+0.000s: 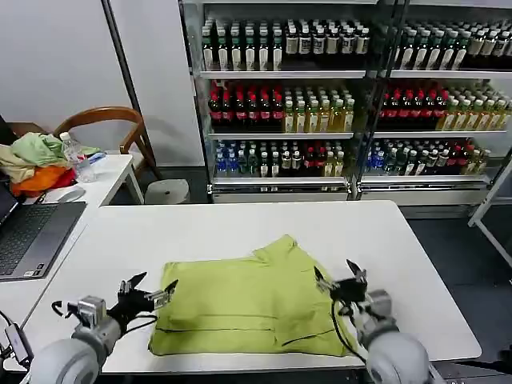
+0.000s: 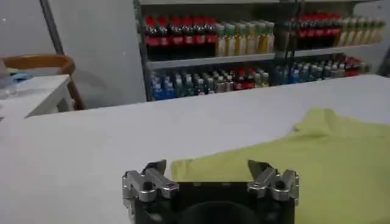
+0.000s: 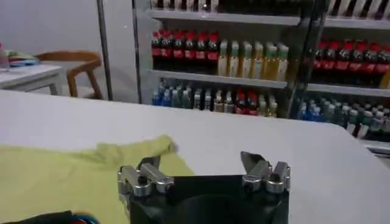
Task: Fold and organize the clothes.
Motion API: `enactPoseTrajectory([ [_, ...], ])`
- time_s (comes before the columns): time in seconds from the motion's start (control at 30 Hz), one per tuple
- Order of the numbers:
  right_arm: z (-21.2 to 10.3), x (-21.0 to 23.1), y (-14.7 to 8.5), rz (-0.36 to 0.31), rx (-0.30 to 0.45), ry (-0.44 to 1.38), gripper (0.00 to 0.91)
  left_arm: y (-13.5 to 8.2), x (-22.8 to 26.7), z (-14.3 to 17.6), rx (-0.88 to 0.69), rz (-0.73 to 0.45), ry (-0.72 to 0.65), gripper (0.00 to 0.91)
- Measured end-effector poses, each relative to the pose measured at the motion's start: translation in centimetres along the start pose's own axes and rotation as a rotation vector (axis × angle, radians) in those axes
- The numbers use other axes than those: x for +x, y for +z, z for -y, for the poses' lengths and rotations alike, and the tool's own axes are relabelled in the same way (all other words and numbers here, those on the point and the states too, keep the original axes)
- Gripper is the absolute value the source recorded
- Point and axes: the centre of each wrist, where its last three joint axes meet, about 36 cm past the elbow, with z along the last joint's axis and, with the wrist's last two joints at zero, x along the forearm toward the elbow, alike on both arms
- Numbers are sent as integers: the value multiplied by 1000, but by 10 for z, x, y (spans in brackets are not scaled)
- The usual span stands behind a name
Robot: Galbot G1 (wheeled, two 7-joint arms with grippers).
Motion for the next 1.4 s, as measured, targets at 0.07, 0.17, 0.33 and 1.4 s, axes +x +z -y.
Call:
enactPoseTrajectory([
  [0.07,-2,-18,-5,-5,0,-11,907,0,-12,-7,9,-5,-6,907],
  [0.17,-6,-41,-11,-15,0,-20,907,2,-26,-17,17,-16,-12,907],
  [0.33,-14,-77,-14,-42,-10,-27,907,6,-41,-27,29,-34,-9,907],
  [1.4,-32,-162,0,-152,-56,-62,0,12,-100,-49,74,-67,28,50],
])
